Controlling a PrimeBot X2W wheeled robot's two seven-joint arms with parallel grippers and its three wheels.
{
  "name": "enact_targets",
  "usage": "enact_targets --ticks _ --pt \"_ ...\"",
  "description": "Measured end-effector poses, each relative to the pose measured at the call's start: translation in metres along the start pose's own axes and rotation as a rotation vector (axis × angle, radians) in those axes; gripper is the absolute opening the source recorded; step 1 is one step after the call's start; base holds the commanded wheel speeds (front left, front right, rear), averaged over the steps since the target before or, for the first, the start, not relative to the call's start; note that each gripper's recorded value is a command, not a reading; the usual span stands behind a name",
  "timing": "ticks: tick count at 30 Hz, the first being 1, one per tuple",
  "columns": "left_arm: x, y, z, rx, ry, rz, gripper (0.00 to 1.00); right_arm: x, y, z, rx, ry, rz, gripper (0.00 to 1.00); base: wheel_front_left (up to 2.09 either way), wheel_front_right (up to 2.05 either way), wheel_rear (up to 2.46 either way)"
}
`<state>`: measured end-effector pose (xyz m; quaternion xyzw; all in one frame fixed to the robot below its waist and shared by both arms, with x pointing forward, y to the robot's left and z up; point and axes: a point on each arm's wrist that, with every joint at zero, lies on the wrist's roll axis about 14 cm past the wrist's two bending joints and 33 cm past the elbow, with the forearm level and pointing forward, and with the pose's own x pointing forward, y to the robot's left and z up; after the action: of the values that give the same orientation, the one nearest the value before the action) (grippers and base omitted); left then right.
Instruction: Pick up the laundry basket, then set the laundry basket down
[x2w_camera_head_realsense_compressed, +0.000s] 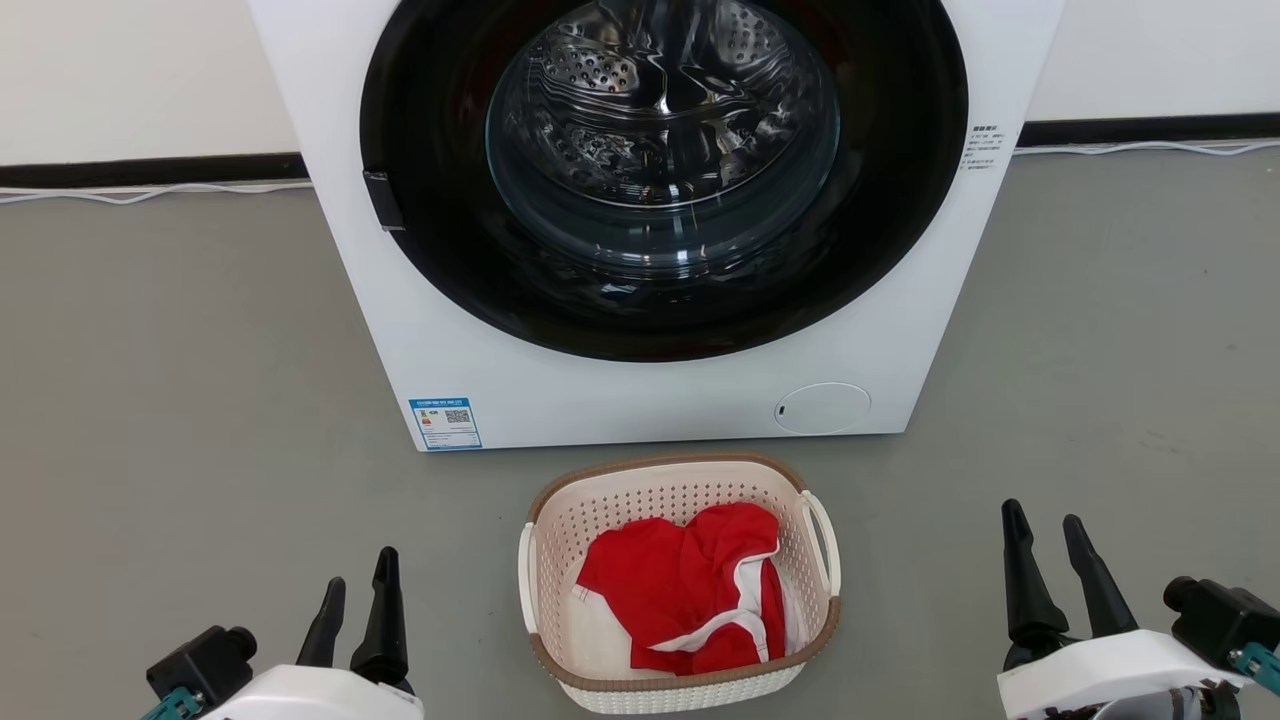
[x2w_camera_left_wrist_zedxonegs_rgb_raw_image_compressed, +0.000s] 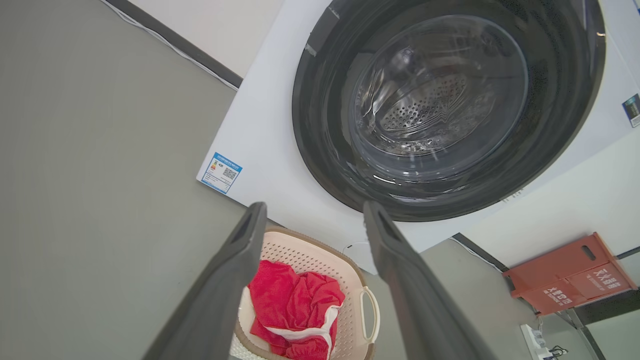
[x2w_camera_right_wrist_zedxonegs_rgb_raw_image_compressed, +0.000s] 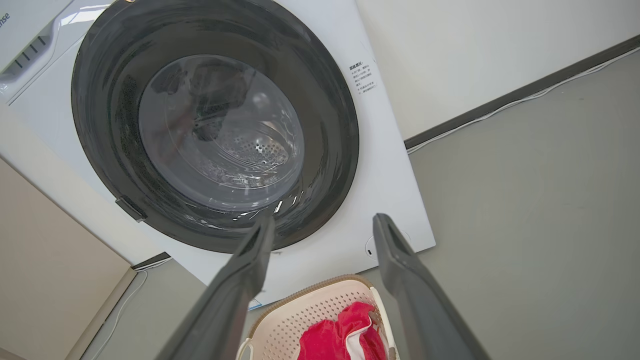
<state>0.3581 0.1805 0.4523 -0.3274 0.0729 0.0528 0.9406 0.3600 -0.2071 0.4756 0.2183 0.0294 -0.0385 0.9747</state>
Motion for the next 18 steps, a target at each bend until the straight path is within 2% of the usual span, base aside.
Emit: enact_targets --ticks 18 --pt "-0.0043 0.0004 -0.0017 0.237 -0.02 -0.01 1.0 0.0006 -0.0008 -0.001 -0.228 -0.008 0.018 1.0 0.0 0.0 0.0"
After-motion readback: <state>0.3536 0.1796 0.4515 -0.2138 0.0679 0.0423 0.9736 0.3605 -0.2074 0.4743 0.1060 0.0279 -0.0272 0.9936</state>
